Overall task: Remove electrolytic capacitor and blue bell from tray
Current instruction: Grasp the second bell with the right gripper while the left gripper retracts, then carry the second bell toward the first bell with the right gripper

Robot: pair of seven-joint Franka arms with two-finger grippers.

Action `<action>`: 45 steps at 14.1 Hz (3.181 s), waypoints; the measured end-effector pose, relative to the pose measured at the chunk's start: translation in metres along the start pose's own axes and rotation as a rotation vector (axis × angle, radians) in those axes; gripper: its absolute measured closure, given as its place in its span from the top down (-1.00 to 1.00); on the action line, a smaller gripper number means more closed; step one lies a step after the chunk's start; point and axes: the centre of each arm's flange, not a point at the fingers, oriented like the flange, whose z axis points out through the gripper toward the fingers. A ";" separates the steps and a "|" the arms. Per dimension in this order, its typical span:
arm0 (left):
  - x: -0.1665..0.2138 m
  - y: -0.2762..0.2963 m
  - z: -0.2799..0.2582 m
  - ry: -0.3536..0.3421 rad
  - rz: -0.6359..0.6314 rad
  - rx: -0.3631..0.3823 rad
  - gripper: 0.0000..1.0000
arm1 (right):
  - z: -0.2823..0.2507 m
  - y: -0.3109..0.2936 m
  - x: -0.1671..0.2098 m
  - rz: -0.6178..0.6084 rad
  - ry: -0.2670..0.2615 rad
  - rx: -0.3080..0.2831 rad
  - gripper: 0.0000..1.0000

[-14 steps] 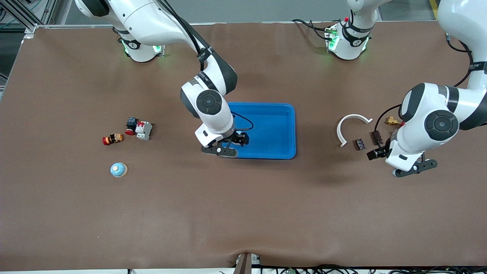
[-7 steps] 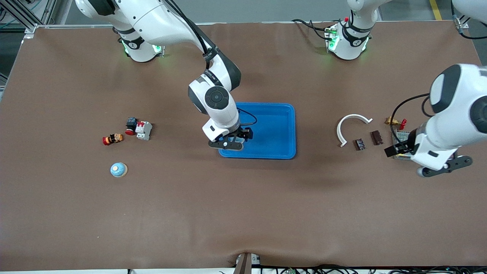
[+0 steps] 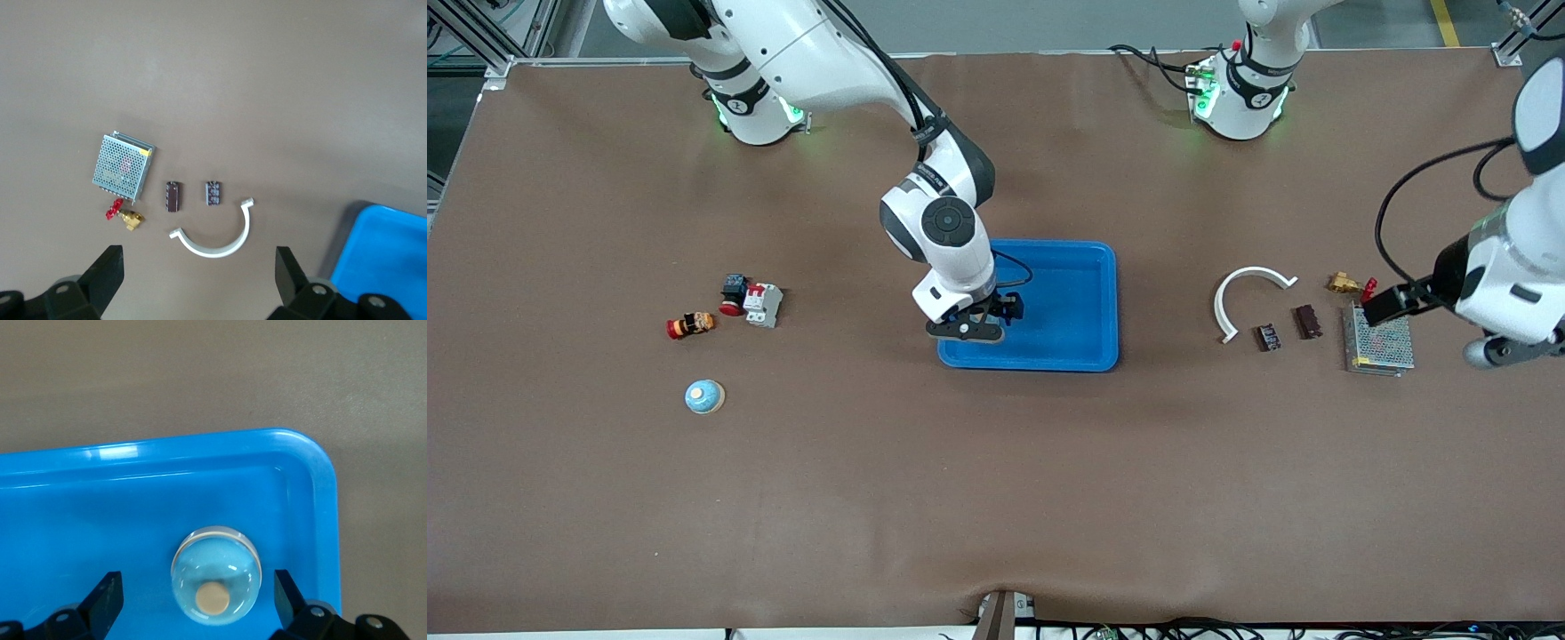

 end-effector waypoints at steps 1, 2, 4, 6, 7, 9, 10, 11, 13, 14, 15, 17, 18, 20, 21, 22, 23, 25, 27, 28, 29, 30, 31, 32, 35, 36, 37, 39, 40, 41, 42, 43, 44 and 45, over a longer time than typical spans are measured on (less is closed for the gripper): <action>-0.007 -0.002 -0.010 0.005 0.002 0.004 1.00 | 0.003 0.002 0.002 -0.004 0.005 -0.007 1.00; -0.013 -0.003 -0.019 0.010 0.002 0.009 1.00 | 0.006 0.004 0.003 -0.007 0.009 -0.015 1.00; -0.022 -0.002 -0.028 0.005 0.004 0.011 1.00 | 0.010 0.007 0.005 -0.014 0.015 -0.027 1.00; -0.028 0.003 -0.033 -0.008 0.018 -0.026 1.00 | 0.013 0.008 0.004 -0.015 0.013 -0.032 1.00; -0.031 0.003 -0.037 -0.007 0.028 -0.041 1.00 | 0.014 0.008 0.004 -0.015 0.012 -0.033 1.00; -0.037 -0.001 -0.049 0.008 0.051 -0.048 1.00 | 0.017 0.008 0.004 -0.018 0.012 -0.035 1.00; -0.040 -0.004 -0.054 0.016 0.061 -0.042 1.00 | 0.018 0.008 0.003 -0.019 0.012 -0.035 1.00; -0.045 -0.006 -0.059 0.023 0.070 -0.034 1.00 | 0.021 0.007 0.002 -0.022 0.011 -0.035 1.00; -0.054 -0.006 -0.066 0.028 0.079 -0.037 1.00 | 0.028 0.007 -0.001 -0.026 0.009 -0.037 1.00; -0.058 -0.006 -0.067 0.025 0.083 -0.044 1.00 | 0.030 0.006 -0.002 -0.028 0.009 -0.037 1.00; -0.062 -0.007 -0.067 0.022 0.085 -0.047 1.00 | 0.031 0.006 -0.003 -0.030 0.009 -0.037 1.00; -0.067 -0.009 -0.067 0.019 0.086 -0.045 1.00 | 0.030 0.005 -0.003 -0.031 0.011 -0.035 1.00; -0.068 -0.011 -0.067 0.018 0.089 -0.044 1.00 | 0.030 0.005 -0.003 -0.031 0.012 -0.035 1.00; -0.068 -0.013 -0.066 0.017 0.086 -0.044 1.00 | 0.030 0.005 -0.003 -0.031 0.013 -0.033 0.84; -0.068 -0.014 -0.066 0.016 0.086 -0.043 1.00 | 0.029 0.005 -0.002 -0.031 0.014 -0.032 0.66; -0.068 -0.014 -0.066 0.017 0.085 -0.043 1.00 | 0.029 0.005 -0.002 -0.031 0.015 -0.032 0.37; -0.068 -0.015 -0.067 0.019 0.085 -0.044 1.00 | 0.028 0.004 -0.002 -0.030 0.016 -0.030 0.30; -0.070 -0.016 -0.070 0.025 0.085 -0.045 1.00 | 0.028 0.004 -0.002 -0.030 0.016 -0.030 0.30; -0.071 -0.016 -0.071 0.027 0.128 -0.046 1.00 | 0.028 0.004 -0.002 -0.030 0.016 -0.030 0.30; -0.071 -0.016 -0.071 0.027 0.166 -0.045 1.00 | 0.028 0.004 -0.002 -0.030 0.016 -0.030 0.30; -0.071 -0.016 -0.070 0.027 0.193 -0.045 1.00 | 0.027 0.003 -0.001 -0.030 0.017 -0.029 0.30; -0.071 -0.016 -0.069 0.023 0.205 -0.044 1.00 | 0.025 0.002 0.000 -0.030 0.019 -0.027 0.30; -0.071 -0.016 -0.066 0.016 0.207 -0.043 1.00 | 0.023 0.001 0.001 -0.030 0.020 -0.025 0.30; -0.071 -0.015 -0.063 0.007 0.209 -0.041 1.00 | 0.019 0.000 0.002 -0.030 0.022 -0.024 0.30; -0.068 -0.013 -0.053 -0.013 0.217 -0.037 1.00 | -0.001 -0.001 0.007 -0.027 0.000 -0.056 0.30; -0.067 -0.013 -0.051 -0.018 0.222 -0.036 1.00 | -0.014 0.001 0.014 -0.029 -0.007 -0.068 0.30; -0.066 -0.013 -0.050 -0.020 0.224 -0.036 1.00 | -0.029 0.007 0.023 -0.039 -0.013 -0.075 0.30; -0.065 -0.012 -0.048 -0.024 0.228 -0.036 1.00 | -0.063 0.031 0.050 -0.076 -0.040 -0.082 0.30; -0.065 -0.010 -0.046 -0.026 0.231 -0.035 1.00 | -0.079 0.048 0.064 -0.102 -0.057 -0.082 0.30; -0.065 -0.008 -0.045 -0.029 0.235 -0.035 1.00 | -0.094 0.069 0.080 -0.129 -0.072 -0.083 0.30; -0.065 -0.005 -0.044 -0.030 0.241 -0.034 1.00 | -0.106 0.091 0.097 -0.158 -0.086 -0.084 0.30; -0.066 -0.002 -0.044 -0.030 0.245 -0.034 1.00 | -0.114 0.114 0.113 -0.185 -0.095 -0.083 0.30; -0.066 -0.002 -0.045 -0.029 0.246 -0.034 1.00 | -0.119 0.136 0.128 -0.212 -0.099 -0.080 0.30; -0.066 -0.003 -0.047 -0.025 0.244 -0.035 1.00 | -0.122 0.156 0.141 -0.236 -0.099 -0.076 0.30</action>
